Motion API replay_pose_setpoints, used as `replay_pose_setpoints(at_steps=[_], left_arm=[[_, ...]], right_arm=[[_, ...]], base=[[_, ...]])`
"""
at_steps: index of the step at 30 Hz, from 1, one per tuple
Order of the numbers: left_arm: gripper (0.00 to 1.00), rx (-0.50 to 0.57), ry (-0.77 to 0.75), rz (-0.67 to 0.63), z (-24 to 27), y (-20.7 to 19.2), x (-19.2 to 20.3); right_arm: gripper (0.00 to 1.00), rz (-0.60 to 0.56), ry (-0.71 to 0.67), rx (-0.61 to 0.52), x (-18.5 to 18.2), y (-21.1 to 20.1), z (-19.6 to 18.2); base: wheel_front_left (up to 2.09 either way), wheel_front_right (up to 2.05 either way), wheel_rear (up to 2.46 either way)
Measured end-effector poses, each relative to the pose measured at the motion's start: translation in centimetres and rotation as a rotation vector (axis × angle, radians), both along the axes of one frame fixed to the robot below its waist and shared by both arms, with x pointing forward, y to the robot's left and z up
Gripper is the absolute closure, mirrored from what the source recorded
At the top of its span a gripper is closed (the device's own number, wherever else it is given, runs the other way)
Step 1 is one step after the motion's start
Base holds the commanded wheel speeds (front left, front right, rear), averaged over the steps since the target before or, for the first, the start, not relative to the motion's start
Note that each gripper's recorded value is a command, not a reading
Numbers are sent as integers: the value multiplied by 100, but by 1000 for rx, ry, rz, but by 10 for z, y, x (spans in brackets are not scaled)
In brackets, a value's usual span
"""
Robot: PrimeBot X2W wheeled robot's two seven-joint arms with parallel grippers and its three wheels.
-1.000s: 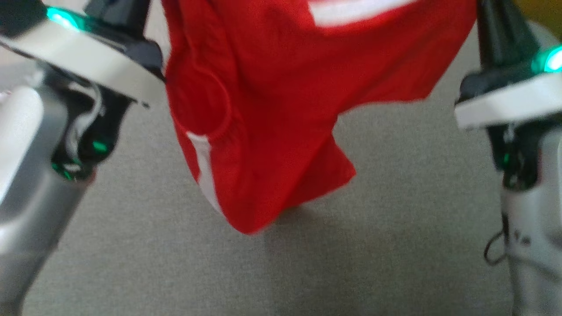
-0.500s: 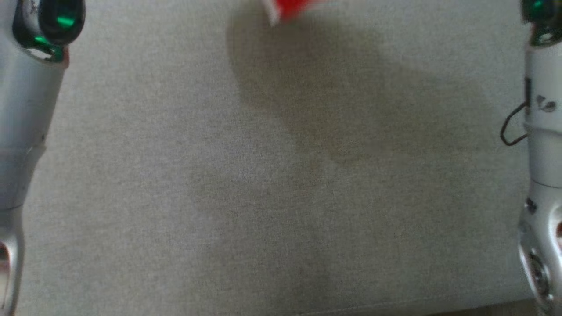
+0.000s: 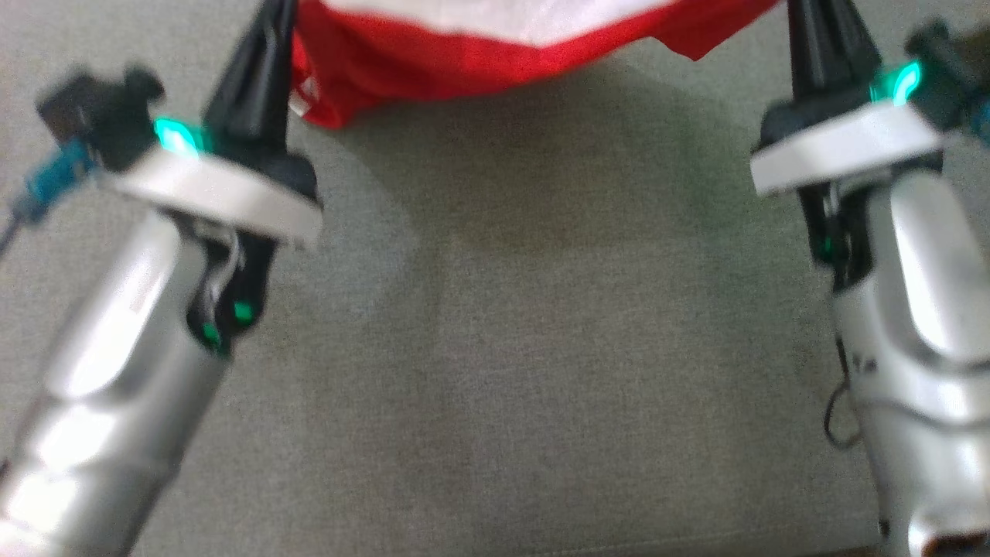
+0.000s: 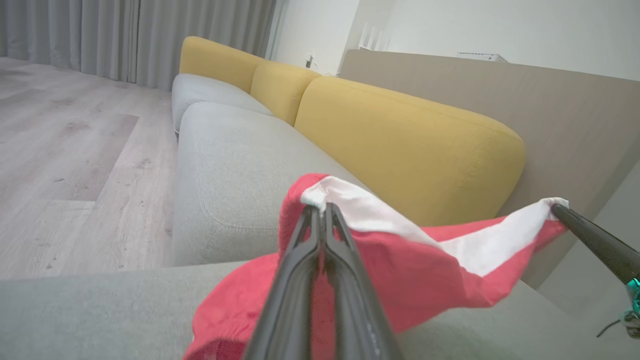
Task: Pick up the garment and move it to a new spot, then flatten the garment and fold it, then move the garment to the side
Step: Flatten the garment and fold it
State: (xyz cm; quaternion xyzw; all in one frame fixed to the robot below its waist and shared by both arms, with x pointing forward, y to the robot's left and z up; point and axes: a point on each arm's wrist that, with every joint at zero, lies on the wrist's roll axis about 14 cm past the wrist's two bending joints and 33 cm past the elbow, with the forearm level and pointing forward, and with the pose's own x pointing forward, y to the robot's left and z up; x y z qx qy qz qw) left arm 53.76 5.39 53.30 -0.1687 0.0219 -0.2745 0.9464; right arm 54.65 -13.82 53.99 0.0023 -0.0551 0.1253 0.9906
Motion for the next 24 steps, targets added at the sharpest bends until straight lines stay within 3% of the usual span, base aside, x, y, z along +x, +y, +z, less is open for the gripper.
replay_pose_setpoints(at_steps=[18,24], left_arm=[[100,-83,140,-88,-20,-22,-176],[100,-118,212,-58,-28,-24,-200]], right_arm=[[100,-153,88,90,-162,-39,-12],[100,-167,118,85,-179,-41,-12]], base=[[0,0,0],[0,0,0]])
